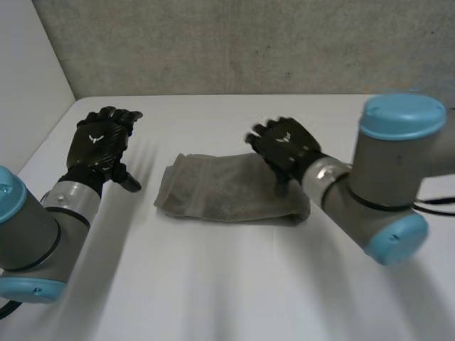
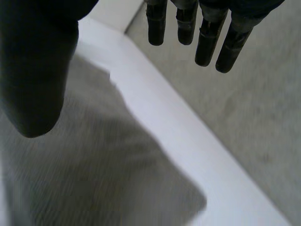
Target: Fold the towel.
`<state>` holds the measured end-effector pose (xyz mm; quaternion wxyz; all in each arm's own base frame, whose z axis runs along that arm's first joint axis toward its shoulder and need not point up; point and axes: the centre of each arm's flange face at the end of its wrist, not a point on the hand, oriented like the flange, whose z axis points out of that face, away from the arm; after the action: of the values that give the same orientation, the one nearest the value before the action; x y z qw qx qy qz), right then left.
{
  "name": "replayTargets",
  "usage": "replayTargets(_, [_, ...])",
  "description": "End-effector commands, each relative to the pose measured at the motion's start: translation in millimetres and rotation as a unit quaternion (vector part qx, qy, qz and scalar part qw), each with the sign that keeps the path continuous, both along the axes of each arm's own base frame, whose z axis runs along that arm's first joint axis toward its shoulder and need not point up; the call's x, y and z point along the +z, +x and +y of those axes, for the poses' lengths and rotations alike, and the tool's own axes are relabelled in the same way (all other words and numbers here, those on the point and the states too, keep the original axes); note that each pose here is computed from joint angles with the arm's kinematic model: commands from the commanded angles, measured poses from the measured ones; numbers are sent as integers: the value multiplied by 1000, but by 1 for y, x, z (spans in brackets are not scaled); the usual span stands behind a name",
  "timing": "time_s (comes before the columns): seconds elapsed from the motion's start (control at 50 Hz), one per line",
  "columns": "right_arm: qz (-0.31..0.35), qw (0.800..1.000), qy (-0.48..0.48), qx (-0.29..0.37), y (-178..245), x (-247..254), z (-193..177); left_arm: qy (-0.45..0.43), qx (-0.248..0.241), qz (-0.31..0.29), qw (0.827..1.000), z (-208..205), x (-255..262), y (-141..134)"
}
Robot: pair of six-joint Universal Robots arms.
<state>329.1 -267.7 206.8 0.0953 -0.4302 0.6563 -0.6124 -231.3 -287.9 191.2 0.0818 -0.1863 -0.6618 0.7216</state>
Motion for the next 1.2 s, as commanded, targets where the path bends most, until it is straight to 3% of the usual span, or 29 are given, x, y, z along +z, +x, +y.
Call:
replayTargets(0.02, [86,995,43,-26,-35,-53,1,1,-4,-1,1000,2,-1,-2])
replayTargets(0.14, [128,990,45,-35,-44,-84,-8,3,-8,-1,1000,4,-2,-4])
replayTargets(0.48, [131,989,2,-76,-51,-54,-15,1,-6,1,1000,6,1,-3])
replayTargets(0.58, [222,969,-54,-95,-77,-37,-33,-2,-6,1,1000,6,2,-3])
replayTargets(0.66, [241,961,-101,-88,-69,-27,-38,-14,-7,3,1000,3,9,-5])
replayTargets(0.7, [231,964,-114,-69,-55,-25,-32,-20,-7,7,1000,0,13,-6])
replayTargets(0.78, [172,973,-152,19,10,-24,13,-34,-14,13,999,-1,23,-13])
replayTargets(0.8, [172,973,-152,20,10,-24,13,-42,-17,16,999,-2,28,-17])
replayTargets(0.9, [118,964,-192,141,60,-46,70,-63,-14,27,998,-7,42,-25])
replayTargets(0.92, [118,964,-192,141,60,-46,70,-68,-11,30,997,-8,46,-27])
replayTargets(0.96, [112,956,-181,203,68,-65,92,-74,-7,34,997,-10,49,-29])
replayTargets(1.06, [105,949,-164,246,63,-71,102,-81,-5,40,996,-13,53,-38])
replayTargets(1.2, [90,954,-162,235,44,-57,95,-75,-16,54,996,-17,49,-49])
